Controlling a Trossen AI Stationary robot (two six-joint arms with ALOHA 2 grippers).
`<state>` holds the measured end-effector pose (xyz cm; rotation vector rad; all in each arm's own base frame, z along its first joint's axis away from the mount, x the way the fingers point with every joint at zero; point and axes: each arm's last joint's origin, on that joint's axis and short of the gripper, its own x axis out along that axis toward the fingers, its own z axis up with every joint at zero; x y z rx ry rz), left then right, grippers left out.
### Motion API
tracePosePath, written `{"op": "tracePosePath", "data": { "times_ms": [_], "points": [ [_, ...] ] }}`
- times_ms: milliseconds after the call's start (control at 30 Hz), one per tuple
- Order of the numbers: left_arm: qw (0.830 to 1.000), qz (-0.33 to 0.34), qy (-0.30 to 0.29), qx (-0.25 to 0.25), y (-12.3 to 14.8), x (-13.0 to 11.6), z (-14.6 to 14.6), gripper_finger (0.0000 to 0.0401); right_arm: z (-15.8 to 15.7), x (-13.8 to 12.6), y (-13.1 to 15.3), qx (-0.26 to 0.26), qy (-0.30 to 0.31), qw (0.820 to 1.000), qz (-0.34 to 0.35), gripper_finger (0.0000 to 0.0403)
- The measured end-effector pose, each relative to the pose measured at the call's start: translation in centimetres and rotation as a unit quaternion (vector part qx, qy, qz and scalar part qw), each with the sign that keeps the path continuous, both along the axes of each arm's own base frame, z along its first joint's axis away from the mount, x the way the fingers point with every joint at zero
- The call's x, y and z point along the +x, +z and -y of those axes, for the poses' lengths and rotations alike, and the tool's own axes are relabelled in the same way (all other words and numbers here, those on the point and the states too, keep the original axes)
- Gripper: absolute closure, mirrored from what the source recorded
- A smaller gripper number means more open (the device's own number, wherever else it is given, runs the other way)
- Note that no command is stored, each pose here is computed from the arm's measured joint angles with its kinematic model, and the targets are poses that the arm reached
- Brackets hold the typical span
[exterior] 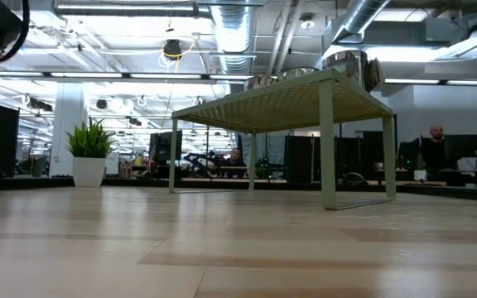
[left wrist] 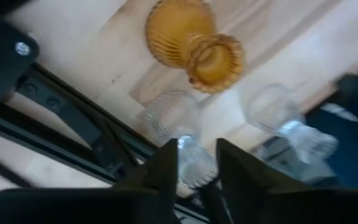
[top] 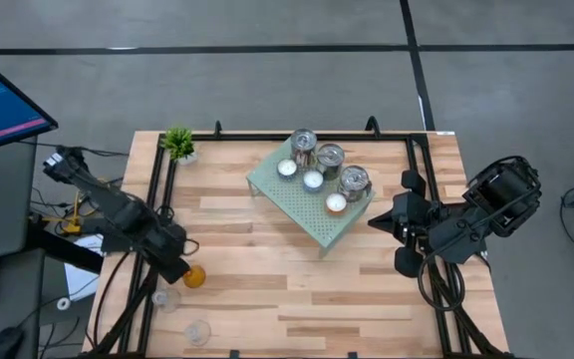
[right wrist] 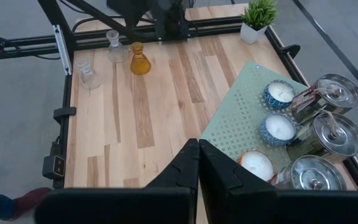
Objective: Stock candles on shelf
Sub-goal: Put the center orange candle holder on the shelf
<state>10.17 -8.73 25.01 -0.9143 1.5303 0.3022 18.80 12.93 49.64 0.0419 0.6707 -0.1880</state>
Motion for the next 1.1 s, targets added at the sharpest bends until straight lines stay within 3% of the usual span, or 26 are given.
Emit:
{"op": "tracePosePath", "data": {
  "times_ms": [167, 233, 333, 567, 733, 933, 1100],
  "points": [
    [0.998, -0.036, -0.033, 0.038, -1.7, 0.9, 1.1, 0.0380, 0.0, 0.0, 0.0, 0.000, 0.000, 1.000, 0.000, 0.0403],
    [0.997, -0.040, -0.043, 0.046, -2.3, 1.2, 1.4, 0.0393, 0.0, 0.0, 0.0, 0.000, 0.000, 1.000, 0.000, 0.0403],
    [0.996, -0.033, -0.040, 0.070, -2.9, 1.5, 1.6, 0.0394, 0.0, 0.0, 0.0, 0.000, 0.000, 1.000, 0.000, 0.0403],
    [0.999, 0.031, -0.017, 0.038, -4.8, 2.8, 2.0, 0.0397, 0.0, 0.0, 0.0, 0.000, 0.001, 1.000, 0.000, 0.0403],
    [0.997, 0.047, 0.023, 0.057, -5.6, 3.5, 1.0, 0.0397, 0.0, 0.0, 0.0, -0.007, 0.006, 1.000, -0.001, 0.0403],
    [0.988, 0.134, 0.048, 0.053, -5.6, 5.5, 0.1, 0.0396, 0.0, 0.0, 0.0, -0.012, 0.010, 1.000, -0.002, 0.0403],
    [0.976, 0.173, 0.072, 0.113, -5.6, 6.4, -1.4, 0.0396, 0.0, 0.0, 0.0, -0.022, 0.016, 1.000, -0.004, 0.0403]
  ]
}}
